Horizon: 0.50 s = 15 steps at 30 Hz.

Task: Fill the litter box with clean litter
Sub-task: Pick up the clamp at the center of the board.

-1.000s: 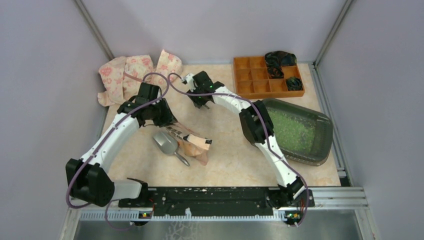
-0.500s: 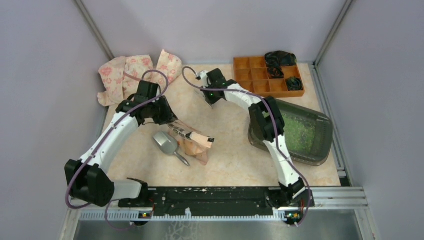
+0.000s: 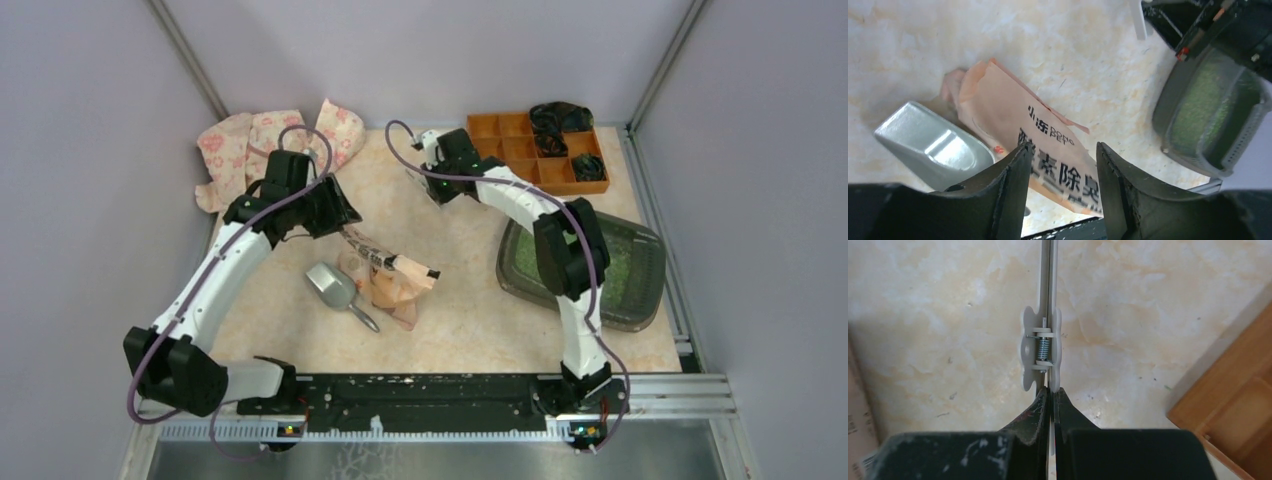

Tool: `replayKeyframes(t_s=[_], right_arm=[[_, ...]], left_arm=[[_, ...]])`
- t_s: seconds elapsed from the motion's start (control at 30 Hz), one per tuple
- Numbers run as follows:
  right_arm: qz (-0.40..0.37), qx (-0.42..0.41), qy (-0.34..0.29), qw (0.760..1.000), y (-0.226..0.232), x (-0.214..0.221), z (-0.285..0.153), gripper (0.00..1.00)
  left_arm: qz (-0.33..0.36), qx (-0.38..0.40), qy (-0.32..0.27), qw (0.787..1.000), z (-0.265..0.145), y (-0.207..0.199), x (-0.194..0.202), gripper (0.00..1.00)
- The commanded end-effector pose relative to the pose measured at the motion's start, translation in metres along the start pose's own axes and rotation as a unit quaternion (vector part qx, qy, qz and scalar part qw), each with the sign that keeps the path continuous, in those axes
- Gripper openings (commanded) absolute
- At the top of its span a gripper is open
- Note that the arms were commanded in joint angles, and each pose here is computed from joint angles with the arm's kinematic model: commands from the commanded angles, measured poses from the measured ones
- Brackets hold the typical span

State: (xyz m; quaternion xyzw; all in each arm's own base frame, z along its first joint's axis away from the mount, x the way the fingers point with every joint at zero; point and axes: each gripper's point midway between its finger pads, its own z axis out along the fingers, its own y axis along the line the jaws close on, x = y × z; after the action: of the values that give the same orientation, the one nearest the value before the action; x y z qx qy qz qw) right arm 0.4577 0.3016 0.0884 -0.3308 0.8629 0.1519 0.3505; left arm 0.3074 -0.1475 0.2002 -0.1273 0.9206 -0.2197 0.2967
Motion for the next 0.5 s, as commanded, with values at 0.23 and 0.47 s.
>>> replayKeyframes(t_s=[0.23, 0.47], right_arm=[[0.026, -0.019, -0.255, 0.966, 0.004, -0.114, -0.189, 0.00], [0.083, -0.211, -0.316, 0.921, 0.060, -0.118, -0.259, 0.00]], left_arm=[[0.052, 0.119, -0.107, 0.986, -0.047, -0.065, -0.061, 0.71], [0.089, 0.290, -0.116, 0.946, -0.072, -0.114, -0.047, 0.81]])
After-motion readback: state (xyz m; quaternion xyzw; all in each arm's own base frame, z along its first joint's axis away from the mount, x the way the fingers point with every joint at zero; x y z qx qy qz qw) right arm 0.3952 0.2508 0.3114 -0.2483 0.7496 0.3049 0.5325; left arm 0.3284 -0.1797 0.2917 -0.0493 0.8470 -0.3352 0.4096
